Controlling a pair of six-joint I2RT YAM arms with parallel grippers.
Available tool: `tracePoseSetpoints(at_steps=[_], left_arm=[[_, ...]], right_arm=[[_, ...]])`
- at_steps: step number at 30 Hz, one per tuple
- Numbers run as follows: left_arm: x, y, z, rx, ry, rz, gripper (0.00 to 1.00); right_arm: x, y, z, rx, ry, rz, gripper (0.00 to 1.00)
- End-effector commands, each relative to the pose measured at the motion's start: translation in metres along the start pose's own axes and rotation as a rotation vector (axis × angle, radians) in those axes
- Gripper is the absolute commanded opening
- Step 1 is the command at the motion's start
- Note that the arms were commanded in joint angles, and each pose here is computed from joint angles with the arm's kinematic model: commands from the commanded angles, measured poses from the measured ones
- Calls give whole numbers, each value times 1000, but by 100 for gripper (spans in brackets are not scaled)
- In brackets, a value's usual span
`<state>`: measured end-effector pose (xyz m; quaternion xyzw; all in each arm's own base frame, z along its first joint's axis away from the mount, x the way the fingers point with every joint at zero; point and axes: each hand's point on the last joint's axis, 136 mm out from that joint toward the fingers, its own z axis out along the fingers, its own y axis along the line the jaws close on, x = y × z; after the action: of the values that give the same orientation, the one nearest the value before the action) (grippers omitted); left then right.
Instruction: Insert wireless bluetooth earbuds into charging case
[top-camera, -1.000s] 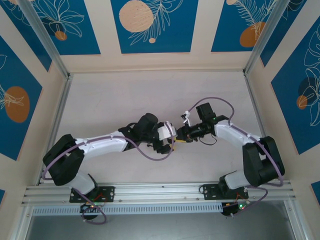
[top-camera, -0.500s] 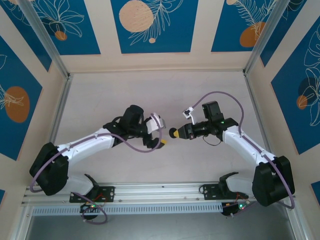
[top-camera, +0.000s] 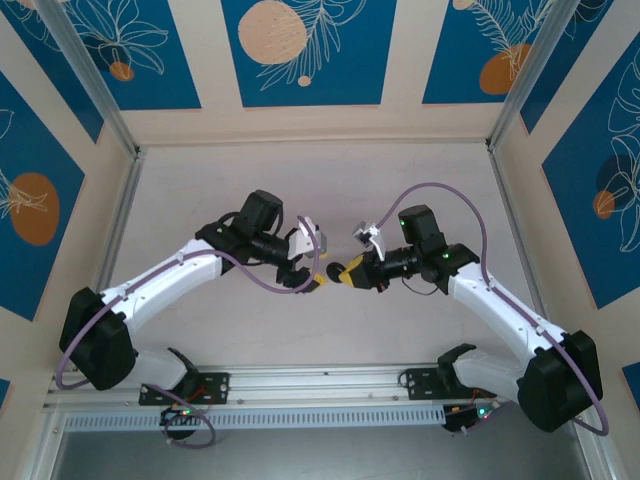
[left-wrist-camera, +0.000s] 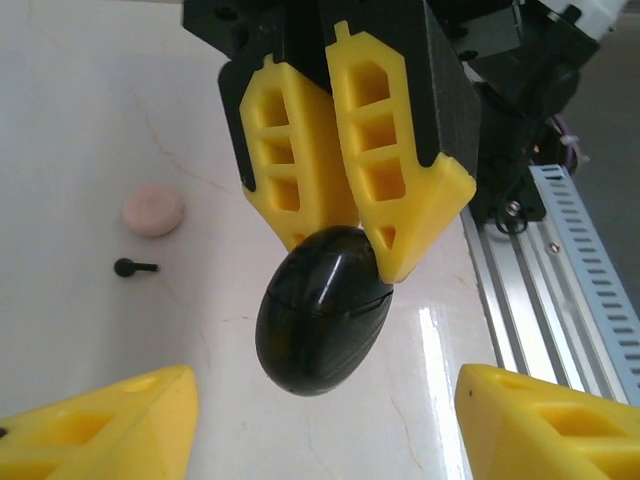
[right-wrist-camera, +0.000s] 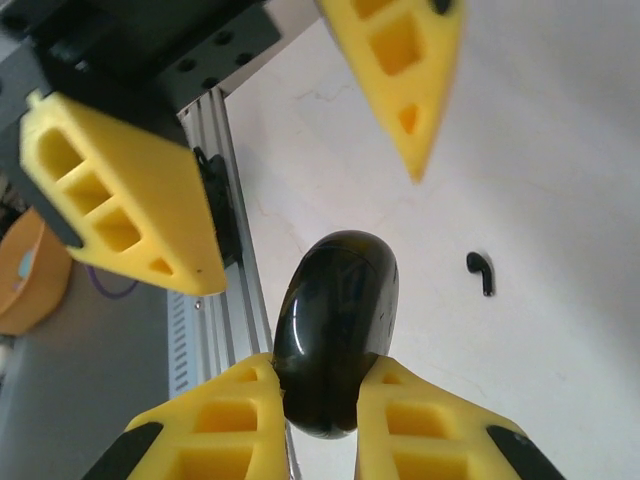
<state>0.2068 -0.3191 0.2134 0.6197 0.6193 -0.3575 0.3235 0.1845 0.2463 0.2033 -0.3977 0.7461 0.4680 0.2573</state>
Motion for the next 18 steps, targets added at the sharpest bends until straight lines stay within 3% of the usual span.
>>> tracePoseSetpoints(at_steps=[1, 6, 18], left_arm=[[3, -16, -3, 100, 14, 36, 63], [10, -32, -4, 179, 16, 133, 51], [11, -36, 3, 198, 26, 158, 49]], right_arm=[[3, 18, 0, -39, 5, -227, 12], [7, 25, 1, -62, 29, -371, 12], [8, 27, 10, -109, 71, -440, 11]])
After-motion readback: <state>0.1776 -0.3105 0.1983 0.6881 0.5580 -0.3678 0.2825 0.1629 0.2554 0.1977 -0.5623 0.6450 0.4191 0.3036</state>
